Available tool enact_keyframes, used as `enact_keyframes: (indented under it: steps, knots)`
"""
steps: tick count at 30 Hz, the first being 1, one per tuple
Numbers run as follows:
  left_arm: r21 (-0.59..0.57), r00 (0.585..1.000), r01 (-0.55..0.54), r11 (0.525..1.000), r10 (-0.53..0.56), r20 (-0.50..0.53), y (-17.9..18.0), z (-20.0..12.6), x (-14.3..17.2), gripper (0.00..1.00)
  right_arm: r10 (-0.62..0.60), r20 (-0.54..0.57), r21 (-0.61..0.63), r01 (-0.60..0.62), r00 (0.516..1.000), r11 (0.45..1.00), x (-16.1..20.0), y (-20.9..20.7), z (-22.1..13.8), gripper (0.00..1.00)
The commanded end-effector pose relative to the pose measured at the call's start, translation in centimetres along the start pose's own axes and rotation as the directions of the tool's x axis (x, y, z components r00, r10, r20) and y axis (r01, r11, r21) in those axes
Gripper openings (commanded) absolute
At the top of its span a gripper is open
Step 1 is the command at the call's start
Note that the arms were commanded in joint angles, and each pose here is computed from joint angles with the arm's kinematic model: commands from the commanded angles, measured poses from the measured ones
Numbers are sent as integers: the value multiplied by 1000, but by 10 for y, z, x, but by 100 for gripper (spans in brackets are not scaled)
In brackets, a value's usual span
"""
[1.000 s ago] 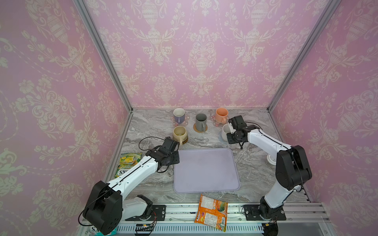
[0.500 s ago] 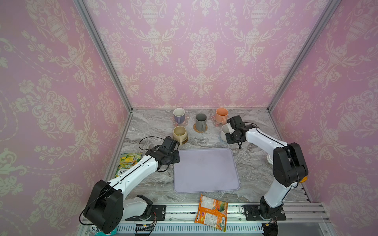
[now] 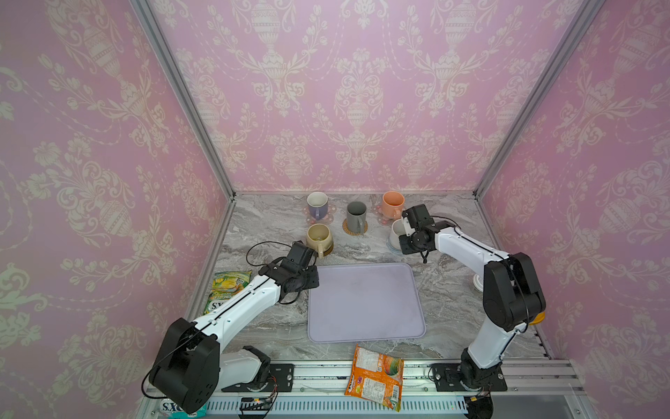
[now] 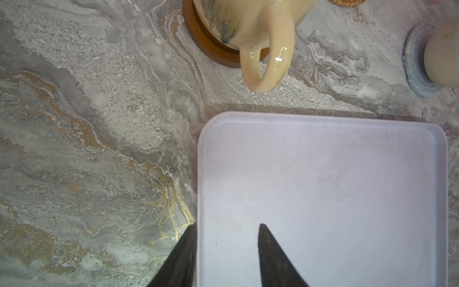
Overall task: Place cups on coasters
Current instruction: Place the cup on the coaster.
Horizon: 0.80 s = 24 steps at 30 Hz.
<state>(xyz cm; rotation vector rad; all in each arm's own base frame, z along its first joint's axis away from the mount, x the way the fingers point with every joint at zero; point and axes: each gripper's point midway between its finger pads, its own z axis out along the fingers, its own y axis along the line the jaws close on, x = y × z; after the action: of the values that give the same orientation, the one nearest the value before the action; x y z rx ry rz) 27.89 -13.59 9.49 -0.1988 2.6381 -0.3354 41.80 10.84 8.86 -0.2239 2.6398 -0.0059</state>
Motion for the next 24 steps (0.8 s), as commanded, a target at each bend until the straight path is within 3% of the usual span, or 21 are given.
enact_keyframes:
  steps: [1,13,18,24]
  knots:
    - [1,1000,-2,1000,2,-29,4,4,7,43,2,97,19,-4,995,1000,-33,-5,-7,0]
    - [9,1000,3,1000,-3,-31,1,5,5,43,14,60,21,-15,998,1000,-22,-6,-1,1]
    - [10,1000,6,1000,-6,-29,1,5,5,43,26,51,15,-27,998,1000,-19,-5,-5,15]
    - [16,1000,6,1000,-6,-25,0,3,4,43,45,50,-1,-45,998,999,-13,-4,-11,23]
